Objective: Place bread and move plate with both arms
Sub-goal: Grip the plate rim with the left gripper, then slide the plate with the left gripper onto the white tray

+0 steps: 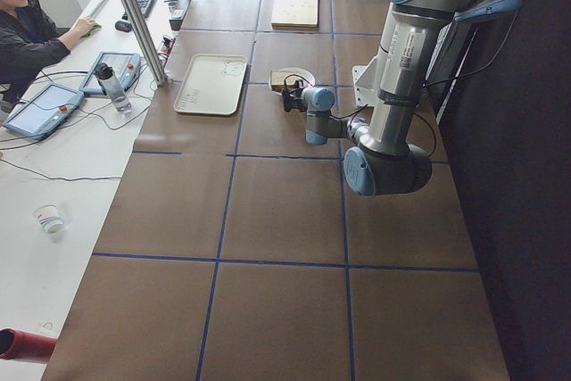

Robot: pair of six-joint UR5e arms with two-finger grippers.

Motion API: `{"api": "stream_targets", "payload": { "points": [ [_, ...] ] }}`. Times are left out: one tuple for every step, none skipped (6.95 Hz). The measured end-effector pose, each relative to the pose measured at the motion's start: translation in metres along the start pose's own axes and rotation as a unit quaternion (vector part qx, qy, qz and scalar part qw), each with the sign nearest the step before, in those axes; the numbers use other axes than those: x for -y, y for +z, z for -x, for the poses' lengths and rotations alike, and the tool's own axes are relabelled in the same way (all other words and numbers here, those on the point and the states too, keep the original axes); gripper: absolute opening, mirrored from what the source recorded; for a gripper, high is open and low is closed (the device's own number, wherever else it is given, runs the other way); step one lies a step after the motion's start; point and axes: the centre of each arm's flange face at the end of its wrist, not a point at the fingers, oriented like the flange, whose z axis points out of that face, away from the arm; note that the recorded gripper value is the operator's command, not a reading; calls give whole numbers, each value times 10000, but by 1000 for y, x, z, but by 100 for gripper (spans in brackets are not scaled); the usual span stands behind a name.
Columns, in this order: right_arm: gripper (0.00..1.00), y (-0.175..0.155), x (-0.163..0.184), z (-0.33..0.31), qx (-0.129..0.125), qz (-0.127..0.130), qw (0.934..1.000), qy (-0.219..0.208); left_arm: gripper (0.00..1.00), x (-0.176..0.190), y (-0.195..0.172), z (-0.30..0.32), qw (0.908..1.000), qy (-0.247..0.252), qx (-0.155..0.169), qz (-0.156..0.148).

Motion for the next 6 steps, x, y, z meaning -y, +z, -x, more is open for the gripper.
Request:
{"api": "stream_targets", "payload": {
  "points": [
    [100, 0, 0, 0, 0, 0, 10000, 0, 9, -1, -1, -2, 10000, 0, -49, 11],
    [100, 0, 0, 0, -2, 1, 10000, 0, 8, -1, -1, -5, 9999, -1, -104, 21],
    [100, 0, 0, 0, -2, 1, 10000, 1, 8, -2, -2, -8, 9998, -7, -206, 37],
    [100, 0, 0, 0, -1, 1, 10000, 0, 8, -2, -5, -11, 9994, -76, -338, 58],
    [100, 0, 0, 0, -2, 3, 10000, 2, 8, -2, -7, -16, 9985, -210, -491, 87],
    [100, 0, 0, 0, -3, 5, 10000, 4, 8, -2, -9, -23, 9972, -342, -654, 72]
  ]
}}
